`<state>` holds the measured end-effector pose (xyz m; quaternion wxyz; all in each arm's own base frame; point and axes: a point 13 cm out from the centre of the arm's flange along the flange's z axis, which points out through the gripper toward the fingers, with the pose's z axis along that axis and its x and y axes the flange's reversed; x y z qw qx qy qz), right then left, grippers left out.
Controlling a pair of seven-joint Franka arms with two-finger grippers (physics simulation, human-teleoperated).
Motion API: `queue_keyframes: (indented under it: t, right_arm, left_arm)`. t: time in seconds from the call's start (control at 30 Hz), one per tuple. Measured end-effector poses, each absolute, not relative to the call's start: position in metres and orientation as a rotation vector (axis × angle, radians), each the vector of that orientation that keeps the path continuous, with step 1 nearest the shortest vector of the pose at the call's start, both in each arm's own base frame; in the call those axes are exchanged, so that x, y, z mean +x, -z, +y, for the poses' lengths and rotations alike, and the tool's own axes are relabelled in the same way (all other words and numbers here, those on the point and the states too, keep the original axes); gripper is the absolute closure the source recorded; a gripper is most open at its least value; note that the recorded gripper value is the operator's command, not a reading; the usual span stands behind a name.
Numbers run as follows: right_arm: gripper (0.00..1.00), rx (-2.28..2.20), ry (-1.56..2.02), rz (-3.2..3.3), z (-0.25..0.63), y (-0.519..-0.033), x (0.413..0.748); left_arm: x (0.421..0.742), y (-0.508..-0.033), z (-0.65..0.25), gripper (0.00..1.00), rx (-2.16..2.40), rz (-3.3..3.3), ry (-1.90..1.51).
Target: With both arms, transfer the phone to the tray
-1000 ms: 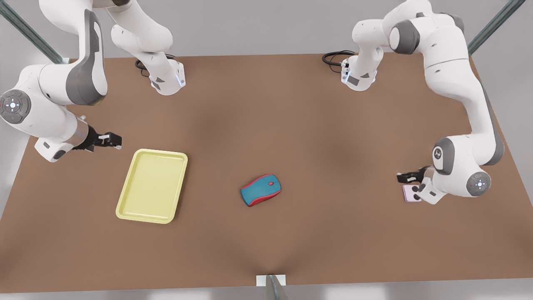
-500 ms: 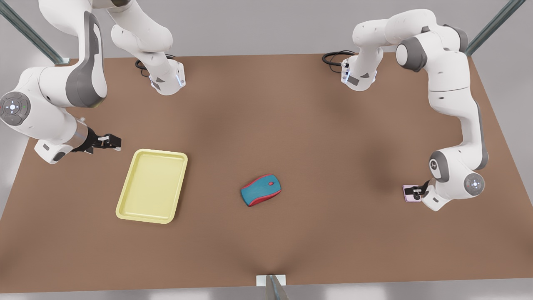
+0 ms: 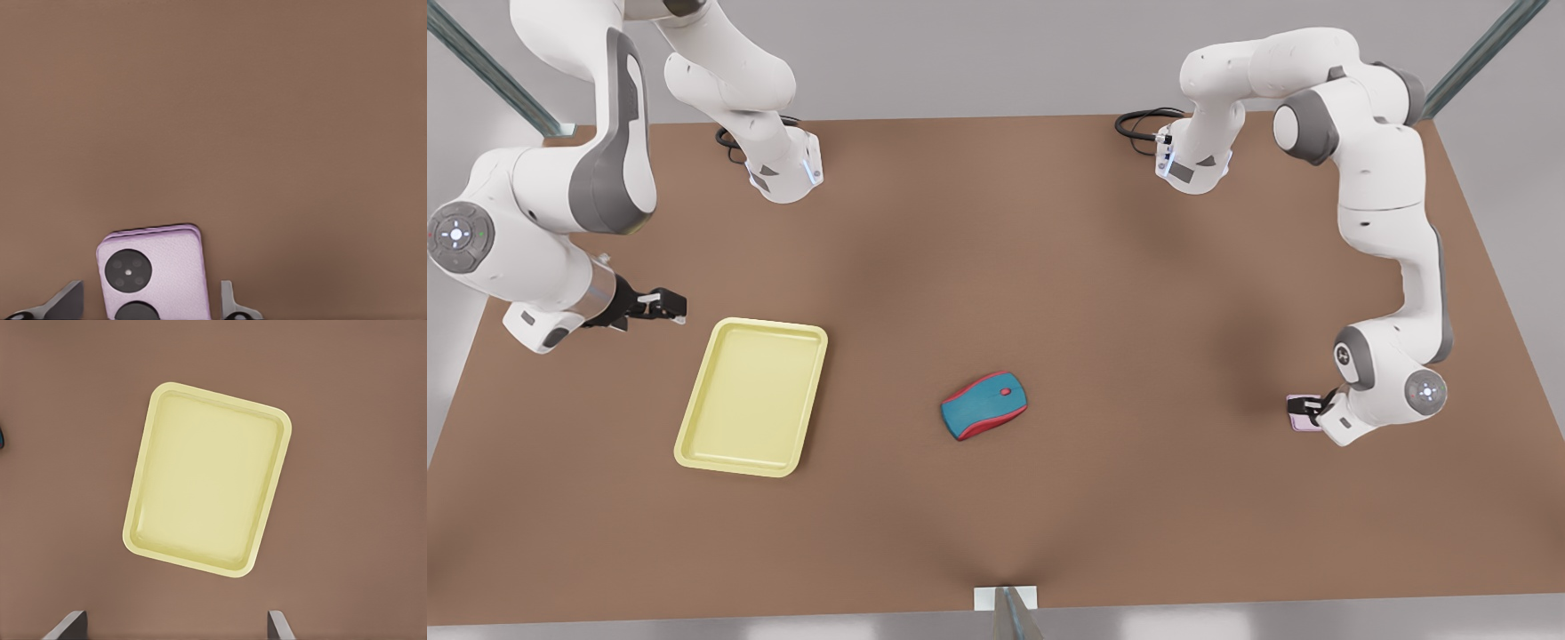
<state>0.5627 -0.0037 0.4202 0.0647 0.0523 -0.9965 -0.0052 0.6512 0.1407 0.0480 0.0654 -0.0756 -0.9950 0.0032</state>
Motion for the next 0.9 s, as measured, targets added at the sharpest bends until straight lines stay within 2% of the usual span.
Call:
queue_keyframes:
  t: [0.33, 0.37, 0.4, 0.43, 0.9]
  right_arm:
    - [0.00, 0.164, 0.016, -3.006, -0.005, -0.417, 0.563]
    - [0.00, 0.165, 0.016, -3.006, -0.004, -0.417, 0.563]
    - [0.00, 0.167, 0.017, -3.006, -0.004, -0.417, 0.563]
    - [0.00, 0.168, 0.017, -3.005, -0.004, -0.417, 0.563]
    - [0.00, 0.176, 0.019, -3.006, -0.003, -0.411, 0.566]
  left_arm:
    - [0.652, -0.032, 0.141, 0.00, -0.225, -3.010, -0.006]
    - [0.652, -0.032, 0.141, 0.01, -0.219, -3.012, -0.005]
    - [0.652, -0.032, 0.141, 0.07, -0.215, -3.013, -0.002]
    - [0.653, -0.032, 0.141, 0.07, -0.210, -3.014, 0.002]
    - [0.657, -0.031, 0.127, 0.07, -0.057, -3.026, 0.004]
